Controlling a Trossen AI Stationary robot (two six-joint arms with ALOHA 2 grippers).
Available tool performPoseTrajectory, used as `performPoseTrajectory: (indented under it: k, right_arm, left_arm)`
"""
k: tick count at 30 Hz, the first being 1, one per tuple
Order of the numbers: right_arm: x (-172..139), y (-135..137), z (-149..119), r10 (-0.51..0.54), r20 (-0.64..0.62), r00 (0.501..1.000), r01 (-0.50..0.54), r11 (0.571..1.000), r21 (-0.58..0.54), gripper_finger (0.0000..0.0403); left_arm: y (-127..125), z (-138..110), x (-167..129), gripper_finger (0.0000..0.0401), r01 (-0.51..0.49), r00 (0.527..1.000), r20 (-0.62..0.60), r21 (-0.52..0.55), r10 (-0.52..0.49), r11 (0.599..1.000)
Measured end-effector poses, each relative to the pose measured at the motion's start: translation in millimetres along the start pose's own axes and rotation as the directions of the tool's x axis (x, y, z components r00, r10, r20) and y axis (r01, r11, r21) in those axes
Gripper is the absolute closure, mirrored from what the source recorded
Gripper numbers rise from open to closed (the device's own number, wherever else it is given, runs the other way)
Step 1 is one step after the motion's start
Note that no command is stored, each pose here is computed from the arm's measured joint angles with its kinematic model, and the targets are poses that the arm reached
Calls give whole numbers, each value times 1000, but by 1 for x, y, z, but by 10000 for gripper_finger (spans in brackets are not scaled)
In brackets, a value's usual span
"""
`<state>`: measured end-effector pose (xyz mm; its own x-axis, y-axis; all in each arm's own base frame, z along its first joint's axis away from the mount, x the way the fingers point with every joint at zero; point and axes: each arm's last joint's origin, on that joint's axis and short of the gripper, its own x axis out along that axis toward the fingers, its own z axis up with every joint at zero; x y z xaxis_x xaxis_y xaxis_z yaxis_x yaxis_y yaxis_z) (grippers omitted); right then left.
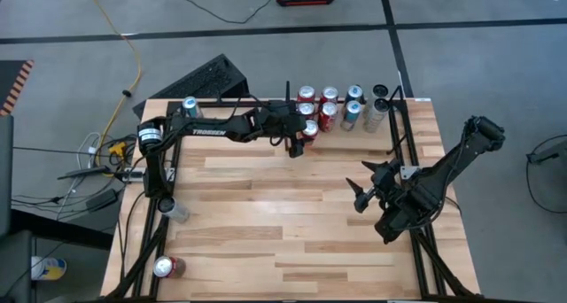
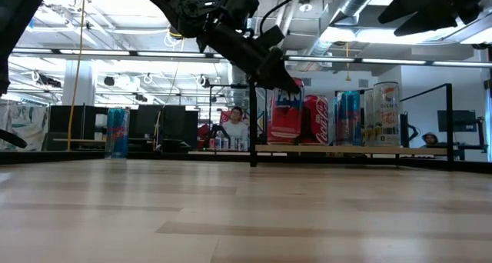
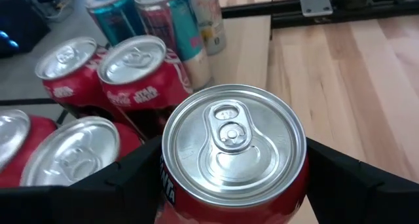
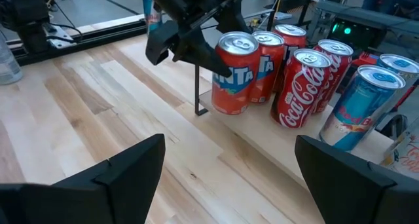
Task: Place canned beverage on shelf
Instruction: Put the orange soda can on the shelf aligned with the other soda cans
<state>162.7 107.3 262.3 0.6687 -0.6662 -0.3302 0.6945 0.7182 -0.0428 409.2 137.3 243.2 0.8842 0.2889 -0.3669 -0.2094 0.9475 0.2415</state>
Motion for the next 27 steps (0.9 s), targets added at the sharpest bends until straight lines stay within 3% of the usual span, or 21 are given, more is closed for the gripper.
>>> performPoseTrajectory:
  k: [27]
  right_arm:
    - [0, 0, 0, 1, -1, 1000, -1, 1000, -7, 35]
  left_arm:
    - [0, -3, 0, 93, -13, 999, -31, 23, 13, 1000]
